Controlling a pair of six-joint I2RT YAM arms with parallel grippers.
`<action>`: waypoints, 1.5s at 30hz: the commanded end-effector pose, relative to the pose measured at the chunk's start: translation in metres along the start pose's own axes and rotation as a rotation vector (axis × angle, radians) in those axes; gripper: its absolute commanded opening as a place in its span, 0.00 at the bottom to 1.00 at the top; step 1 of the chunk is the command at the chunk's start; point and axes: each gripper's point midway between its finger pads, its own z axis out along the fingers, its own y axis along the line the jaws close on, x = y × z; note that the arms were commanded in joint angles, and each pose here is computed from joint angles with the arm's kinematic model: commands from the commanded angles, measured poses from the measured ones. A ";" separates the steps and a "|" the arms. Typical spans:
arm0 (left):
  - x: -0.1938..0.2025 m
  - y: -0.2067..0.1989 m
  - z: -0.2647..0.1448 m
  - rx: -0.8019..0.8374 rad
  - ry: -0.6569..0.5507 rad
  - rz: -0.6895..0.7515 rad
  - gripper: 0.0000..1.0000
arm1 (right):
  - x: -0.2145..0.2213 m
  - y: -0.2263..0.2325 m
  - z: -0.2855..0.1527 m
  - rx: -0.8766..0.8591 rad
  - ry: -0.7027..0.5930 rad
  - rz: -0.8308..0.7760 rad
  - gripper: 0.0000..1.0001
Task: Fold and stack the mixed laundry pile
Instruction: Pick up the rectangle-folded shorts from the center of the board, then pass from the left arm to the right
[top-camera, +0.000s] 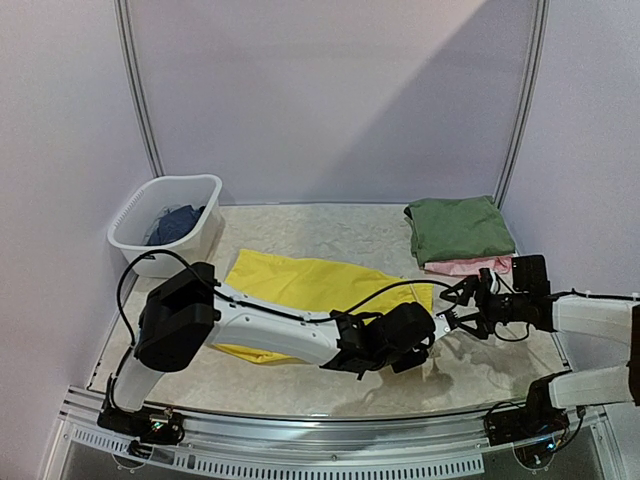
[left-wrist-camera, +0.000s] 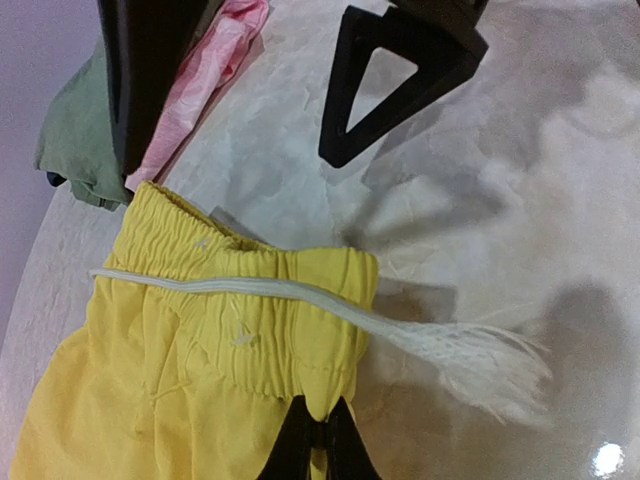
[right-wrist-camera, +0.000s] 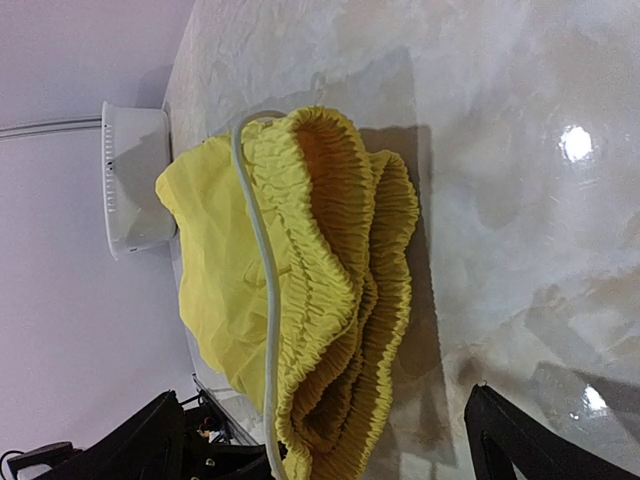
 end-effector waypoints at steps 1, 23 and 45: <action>-0.013 0.013 -0.008 -0.010 -0.048 -0.059 0.00 | 0.000 0.018 0.014 -0.102 0.056 -0.006 0.99; -0.028 0.009 -0.020 -0.001 -0.123 -0.122 0.00 | 0.009 -0.006 0.069 -0.088 0.168 0.084 0.78; -0.010 -0.017 -0.036 0.105 -0.127 -0.246 0.39 | 0.007 -0.017 0.068 0.011 0.164 0.063 0.00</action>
